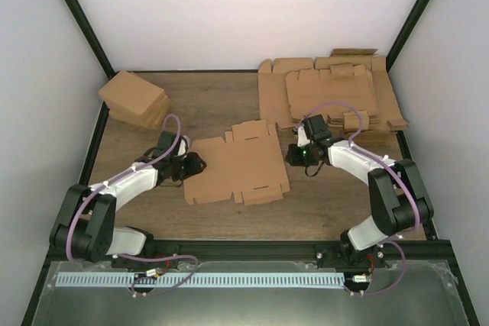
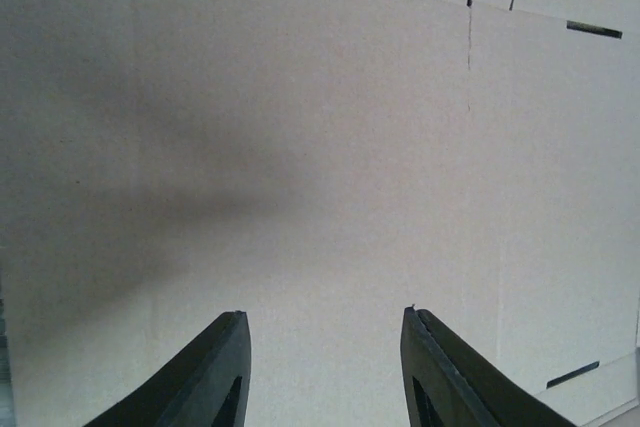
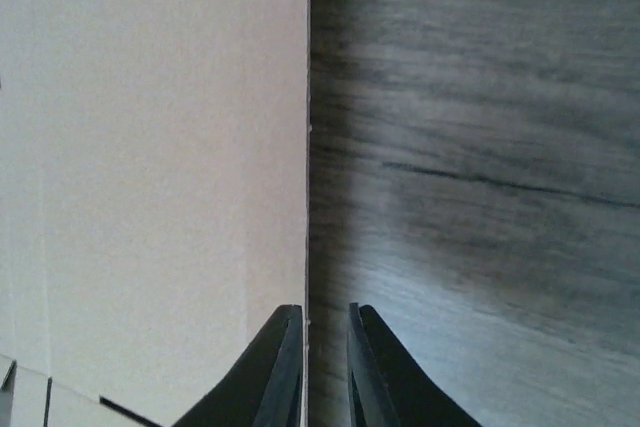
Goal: Fold the paper box
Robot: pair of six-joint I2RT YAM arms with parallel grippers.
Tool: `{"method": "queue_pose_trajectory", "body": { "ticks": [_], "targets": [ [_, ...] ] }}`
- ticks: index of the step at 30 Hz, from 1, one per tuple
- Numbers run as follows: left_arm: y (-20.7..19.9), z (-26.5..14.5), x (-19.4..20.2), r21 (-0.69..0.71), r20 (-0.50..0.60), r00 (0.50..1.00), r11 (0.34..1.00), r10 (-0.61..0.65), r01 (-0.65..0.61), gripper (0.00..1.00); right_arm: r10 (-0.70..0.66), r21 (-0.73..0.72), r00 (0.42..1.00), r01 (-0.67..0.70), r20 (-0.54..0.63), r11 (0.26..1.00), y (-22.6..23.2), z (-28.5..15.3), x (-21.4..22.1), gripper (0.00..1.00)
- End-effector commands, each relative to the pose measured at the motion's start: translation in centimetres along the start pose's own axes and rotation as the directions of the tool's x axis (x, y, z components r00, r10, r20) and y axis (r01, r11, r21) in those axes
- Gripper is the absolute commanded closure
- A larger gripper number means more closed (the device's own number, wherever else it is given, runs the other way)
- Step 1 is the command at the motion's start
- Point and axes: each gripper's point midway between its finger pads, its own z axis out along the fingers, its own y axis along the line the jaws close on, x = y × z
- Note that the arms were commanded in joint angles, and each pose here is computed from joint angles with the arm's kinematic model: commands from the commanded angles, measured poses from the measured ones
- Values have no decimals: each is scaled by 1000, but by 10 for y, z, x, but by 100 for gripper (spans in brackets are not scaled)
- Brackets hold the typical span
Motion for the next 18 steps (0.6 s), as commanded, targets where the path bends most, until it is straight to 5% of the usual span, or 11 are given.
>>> {"method": "queue_pose_trajectory", "body": {
  "ticks": [1, 7, 18],
  "targets": [
    [-4, -16, -10, -19, 41, 998, 999, 48, -47, 52, -42, 43, 999, 41, 28, 998, 0, -2, -18, 84],
    [-6, -36, -20, -51, 110, 989, 995, 96, -91, 44, -31, 33, 999, 30, 34, 999, -1, 3, -16, 60],
    [-6, -9, -3, 8, -5, 996, 996, 92, -92, 43, -19, -167, 998, 9, -60, 986, 23, 28, 5, 56]
  ]
}}
